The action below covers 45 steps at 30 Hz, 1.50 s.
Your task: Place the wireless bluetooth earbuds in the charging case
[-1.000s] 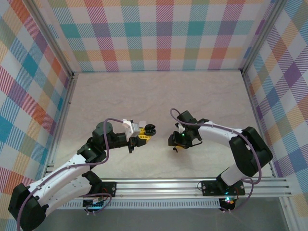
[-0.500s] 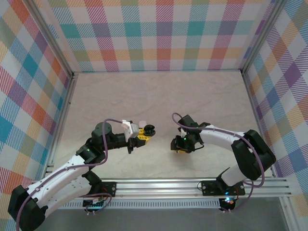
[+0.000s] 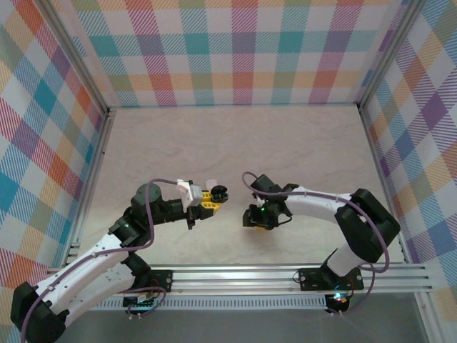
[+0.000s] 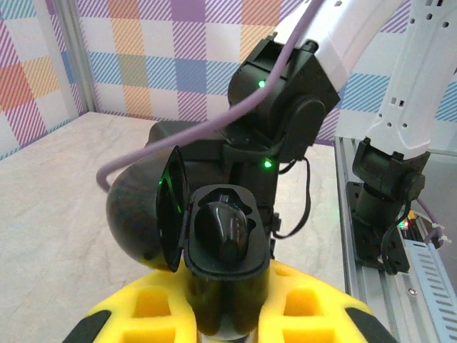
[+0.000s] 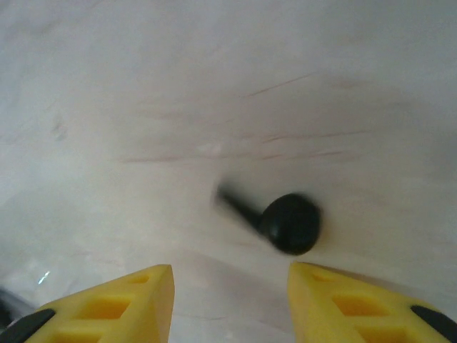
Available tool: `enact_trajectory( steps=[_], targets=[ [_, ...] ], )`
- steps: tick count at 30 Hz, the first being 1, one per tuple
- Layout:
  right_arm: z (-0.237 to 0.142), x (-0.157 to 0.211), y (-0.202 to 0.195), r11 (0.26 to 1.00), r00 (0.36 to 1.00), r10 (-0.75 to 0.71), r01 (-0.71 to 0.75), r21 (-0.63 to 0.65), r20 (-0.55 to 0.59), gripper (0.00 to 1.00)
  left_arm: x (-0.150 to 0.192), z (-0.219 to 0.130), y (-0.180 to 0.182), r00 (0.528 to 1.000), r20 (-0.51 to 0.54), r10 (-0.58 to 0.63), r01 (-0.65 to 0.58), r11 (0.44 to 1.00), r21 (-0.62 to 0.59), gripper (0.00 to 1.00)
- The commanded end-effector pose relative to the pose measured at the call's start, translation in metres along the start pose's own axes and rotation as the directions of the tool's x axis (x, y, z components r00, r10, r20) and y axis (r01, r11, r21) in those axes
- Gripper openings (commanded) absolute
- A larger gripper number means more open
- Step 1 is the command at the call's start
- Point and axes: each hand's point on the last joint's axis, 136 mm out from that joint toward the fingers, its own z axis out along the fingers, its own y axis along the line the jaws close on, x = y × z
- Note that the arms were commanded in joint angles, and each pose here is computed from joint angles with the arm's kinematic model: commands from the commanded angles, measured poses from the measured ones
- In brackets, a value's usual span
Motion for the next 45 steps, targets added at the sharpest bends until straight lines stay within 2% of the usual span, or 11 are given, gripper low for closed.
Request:
enact_trajectory(
  steps=[1, 5, 13, 16, 19, 22, 28, 45],
  targets=[
    [-0.004, 0.003, 0.030, 0.995, 0.999, 0.002, -0.006, -0.103, -0.036, 0.46, -0.004, -0.001, -0.004, 1.000, 0.012, 0.007, -0.007, 1.000, 0.010, 0.00],
    [-0.013, 0.001, 0.036, 0.993, 1.000, 0.010, -0.012, -0.117, -0.019, 0.46, -0.005, -0.003, -0.005, 1.000, 0.013, 0.008, -0.008, 1.000, 0.006, 0.00],
    [-0.029, -0.009, 0.002, 0.998, 0.992, 0.037, -0.043, 0.042, 0.122, 0.42, -0.005, -0.005, -0.006, 1.000, 0.014, 0.014, -0.014, 1.000, 0.005, 0.00],
    [-0.029, -0.014, -0.003, 0.994, 0.983, -0.044, 0.024, 0.111, 0.180, 0.39, -0.004, -0.004, -0.005, 1.000, 0.011, 0.017, -0.017, 1.000, 0.001, 0.00],
    [-0.026, -0.019, -0.003, 0.963, 0.958, -0.199, 0.150, 0.225, 0.209, 0.37, -0.003, -0.004, -0.005, 1.000, 0.011, 0.017, -0.017, 1.000, 0.002, 0.00],
    [-0.021, -0.024, -0.003, 0.917, 0.928, -0.313, 0.238, 0.321, 0.204, 0.36, -0.002, -0.006, -0.006, 1.000, 0.005, 0.016, -0.016, 1.000, 0.000, 0.00],
    [-0.017, -0.031, 0.011, 0.874, 0.891, -0.409, 0.321, 0.364, 0.198, 0.36, -0.001, -0.016, -0.005, 1.000, 0.011, 0.024, -0.024, 0.999, -0.042, 0.00],
    [0.006, -0.028, 0.003, 0.829, 0.900, -0.423, 0.339, 0.445, 0.104, 0.32, 0.003, -0.020, -0.005, 1.000, 0.007, 0.027, -0.026, 0.998, -0.061, 0.00]
  ],
)
